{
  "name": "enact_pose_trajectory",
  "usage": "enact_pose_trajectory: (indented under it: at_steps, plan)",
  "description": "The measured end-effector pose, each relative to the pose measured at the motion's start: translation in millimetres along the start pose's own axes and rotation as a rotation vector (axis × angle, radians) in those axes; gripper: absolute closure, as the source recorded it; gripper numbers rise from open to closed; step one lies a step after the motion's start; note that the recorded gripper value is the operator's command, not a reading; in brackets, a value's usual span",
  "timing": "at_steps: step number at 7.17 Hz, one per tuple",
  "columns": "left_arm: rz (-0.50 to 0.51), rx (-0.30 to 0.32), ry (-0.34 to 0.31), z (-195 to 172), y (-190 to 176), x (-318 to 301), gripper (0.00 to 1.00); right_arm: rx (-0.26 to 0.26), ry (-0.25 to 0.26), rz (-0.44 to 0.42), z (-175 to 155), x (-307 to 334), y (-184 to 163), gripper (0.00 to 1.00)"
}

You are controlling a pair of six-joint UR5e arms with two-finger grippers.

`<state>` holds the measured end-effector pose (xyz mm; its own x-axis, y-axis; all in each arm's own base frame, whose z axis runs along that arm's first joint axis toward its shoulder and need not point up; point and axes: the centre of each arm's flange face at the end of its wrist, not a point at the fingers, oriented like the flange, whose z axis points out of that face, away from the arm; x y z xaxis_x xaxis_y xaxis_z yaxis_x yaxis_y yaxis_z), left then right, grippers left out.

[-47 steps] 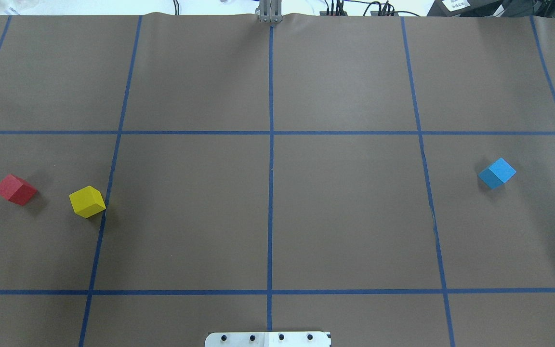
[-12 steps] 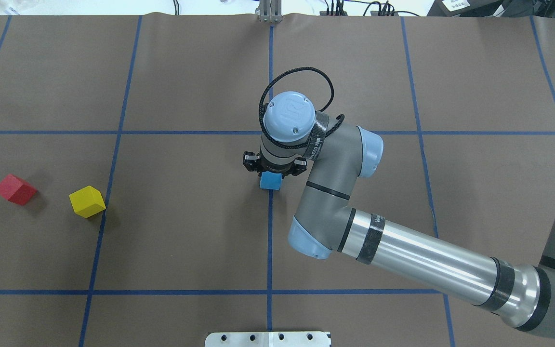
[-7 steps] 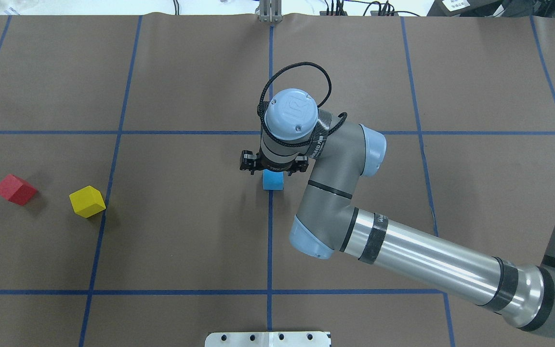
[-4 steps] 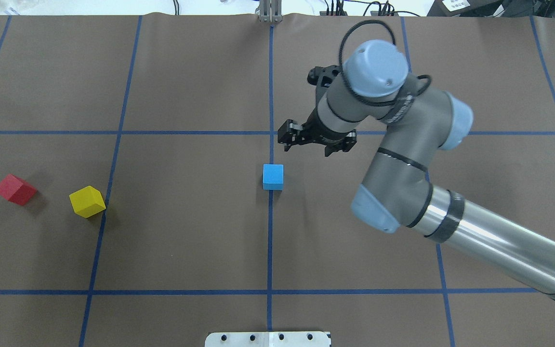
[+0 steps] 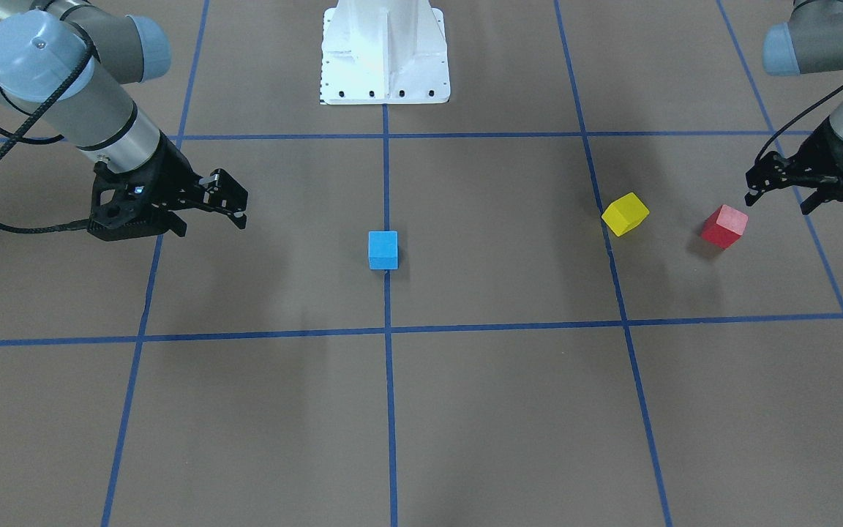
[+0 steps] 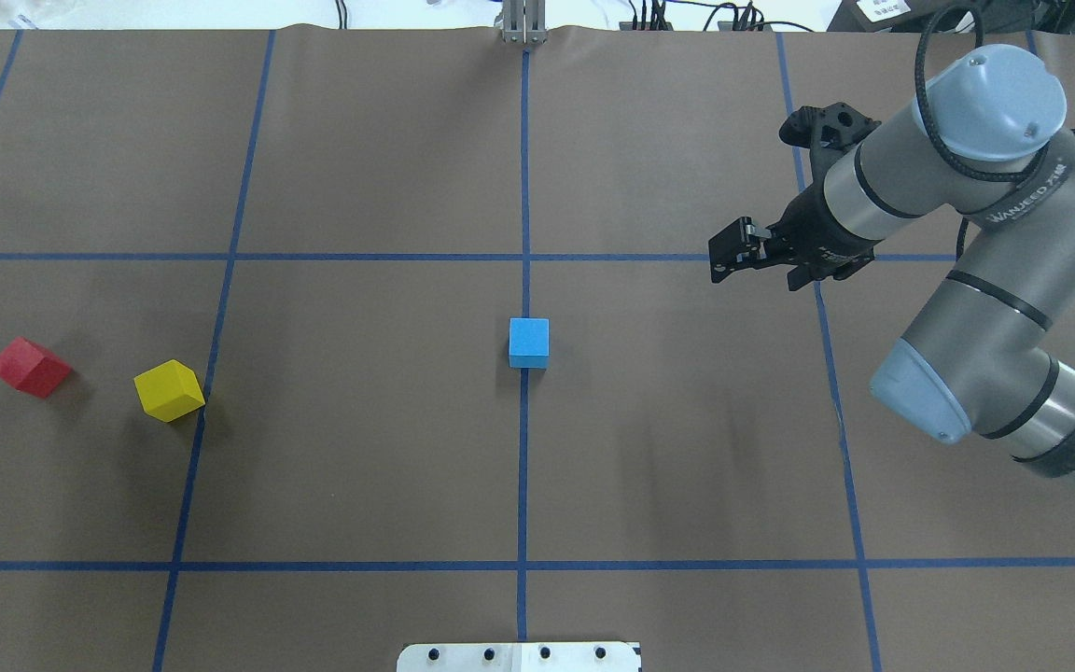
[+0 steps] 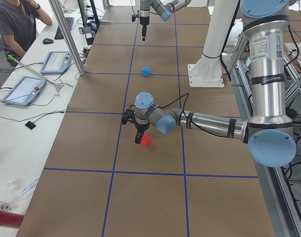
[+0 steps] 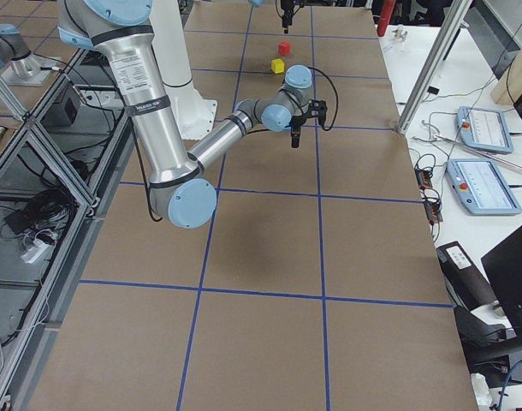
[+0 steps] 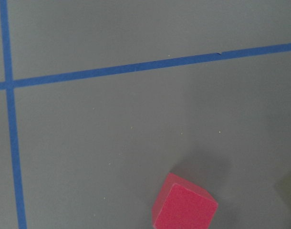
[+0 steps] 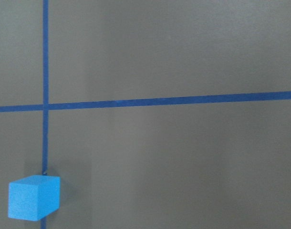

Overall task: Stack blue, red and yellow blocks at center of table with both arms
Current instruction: 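Lift the right gripper away while the left gripper descends onto the red cube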

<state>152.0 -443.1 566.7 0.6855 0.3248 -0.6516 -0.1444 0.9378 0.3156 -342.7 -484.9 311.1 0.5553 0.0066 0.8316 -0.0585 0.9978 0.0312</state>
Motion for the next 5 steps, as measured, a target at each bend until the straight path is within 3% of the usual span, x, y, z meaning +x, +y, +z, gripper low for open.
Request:
enact_pose_trajectory:
  at_steps: [2,5]
  plan:
    - [0.174,0.001,0.016,16.3,-2.8,14.8,0.02,0.000,0.016,0.001,2.2,15.7,1.9,0.00]
    - [0.301,-0.024,0.002,44.4,-6.6,33.6,0.02,0.000,0.029,0.002,7.8,23.0,2.8,0.00]
